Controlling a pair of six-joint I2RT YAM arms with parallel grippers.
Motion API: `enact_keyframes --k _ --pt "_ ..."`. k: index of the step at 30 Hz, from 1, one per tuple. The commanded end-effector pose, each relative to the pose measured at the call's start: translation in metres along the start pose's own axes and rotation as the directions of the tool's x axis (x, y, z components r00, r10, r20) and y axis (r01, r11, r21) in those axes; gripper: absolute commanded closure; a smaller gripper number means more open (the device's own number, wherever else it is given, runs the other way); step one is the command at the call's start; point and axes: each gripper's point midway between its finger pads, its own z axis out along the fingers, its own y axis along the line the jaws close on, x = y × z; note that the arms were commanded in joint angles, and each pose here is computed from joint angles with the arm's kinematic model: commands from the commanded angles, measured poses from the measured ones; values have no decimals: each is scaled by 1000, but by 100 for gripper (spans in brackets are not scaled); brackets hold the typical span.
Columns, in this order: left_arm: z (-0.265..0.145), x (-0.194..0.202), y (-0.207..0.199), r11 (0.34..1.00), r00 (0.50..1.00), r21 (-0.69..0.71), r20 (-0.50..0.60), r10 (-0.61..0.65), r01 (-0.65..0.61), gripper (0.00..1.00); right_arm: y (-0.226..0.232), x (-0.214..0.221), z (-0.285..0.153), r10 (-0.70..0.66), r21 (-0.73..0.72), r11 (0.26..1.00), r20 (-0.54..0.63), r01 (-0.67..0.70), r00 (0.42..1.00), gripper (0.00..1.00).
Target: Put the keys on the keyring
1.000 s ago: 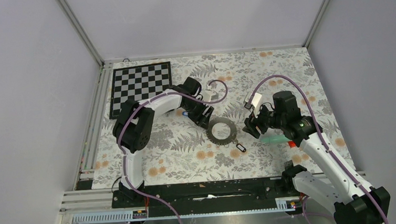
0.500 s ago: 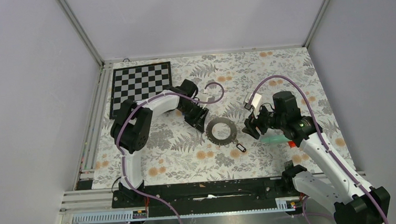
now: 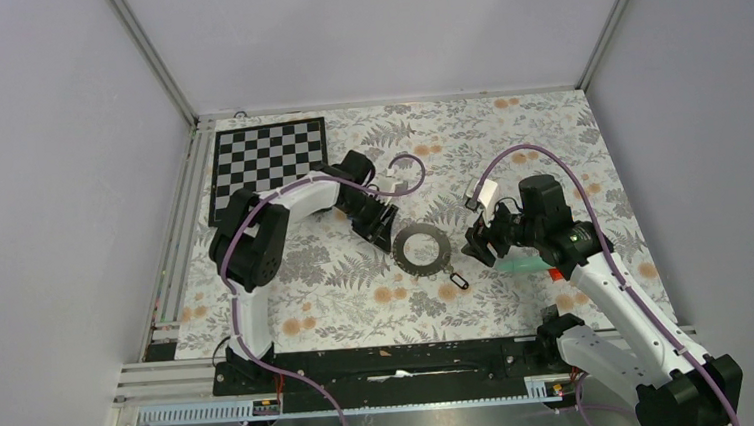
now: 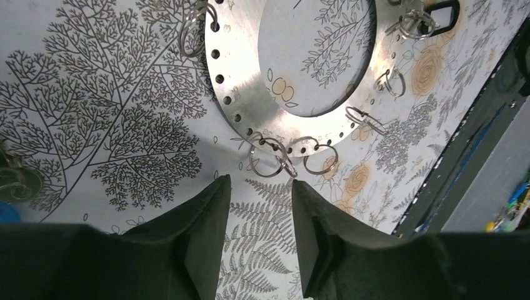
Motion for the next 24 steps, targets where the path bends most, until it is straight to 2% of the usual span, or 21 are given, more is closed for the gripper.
enact_keyframes --k 1,4,11,19,24 --pt "-10 -12 -8 994 991 -5 72 111 -110 55 2 -4 -1 -17 -14 1000 23 17 1000 31" --pt "-12 -17 -4 971 968 -62 85 234 -230 53 2 -3 0 -15 -17 1000 21 15 1000 31" --pt "-19 -23 10 869 871 -184 100 482 -460 53 2 -2 -1 -15 -13 1000 22 15 1000 31" --pt "-10 -18 7 740 750 -229 60 659 -632 54 2 -1 0 -14 -19 1000 20 14 1000 30" --pt "-3 -22 4 689 702 -245 44 711 -682 55 3 -1 0 -15 -20 1000 21 16 1000 30"
